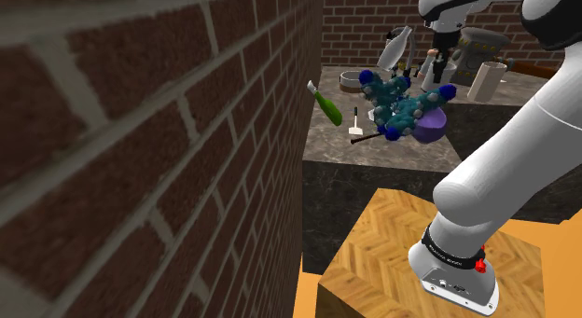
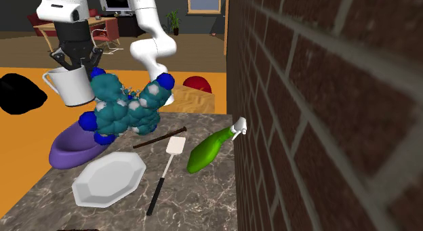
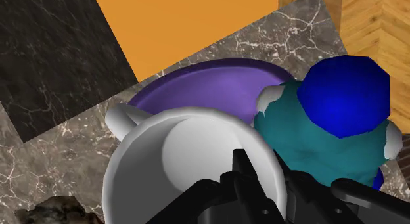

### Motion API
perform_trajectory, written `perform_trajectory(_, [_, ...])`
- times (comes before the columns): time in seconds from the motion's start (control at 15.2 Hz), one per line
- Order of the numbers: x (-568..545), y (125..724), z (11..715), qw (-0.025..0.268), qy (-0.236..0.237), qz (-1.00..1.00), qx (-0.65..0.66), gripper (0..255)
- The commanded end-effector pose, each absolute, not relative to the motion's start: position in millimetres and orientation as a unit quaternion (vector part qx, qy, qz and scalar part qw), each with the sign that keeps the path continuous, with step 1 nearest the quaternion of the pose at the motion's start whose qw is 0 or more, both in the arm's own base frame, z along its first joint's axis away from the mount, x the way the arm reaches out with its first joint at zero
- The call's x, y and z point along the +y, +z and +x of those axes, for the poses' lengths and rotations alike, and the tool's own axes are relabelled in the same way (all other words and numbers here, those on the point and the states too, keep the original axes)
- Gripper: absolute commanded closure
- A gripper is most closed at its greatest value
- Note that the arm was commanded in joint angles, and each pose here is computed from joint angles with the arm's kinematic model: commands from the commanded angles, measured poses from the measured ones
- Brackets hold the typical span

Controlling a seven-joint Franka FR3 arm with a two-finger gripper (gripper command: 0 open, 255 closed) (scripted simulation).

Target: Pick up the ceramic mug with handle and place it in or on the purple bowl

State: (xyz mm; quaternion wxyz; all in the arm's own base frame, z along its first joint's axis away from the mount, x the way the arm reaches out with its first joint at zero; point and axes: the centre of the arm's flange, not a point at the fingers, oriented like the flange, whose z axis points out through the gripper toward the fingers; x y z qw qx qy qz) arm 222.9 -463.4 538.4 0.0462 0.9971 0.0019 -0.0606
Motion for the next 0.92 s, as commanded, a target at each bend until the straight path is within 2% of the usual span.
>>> perform_trajectory(0.0, [-485,542,196,0.046,-0.062,0.997,0.002,255])
perform_trajectory(0.86, [-485,473,196,0.046,-0.062,0.997,0.002,255])
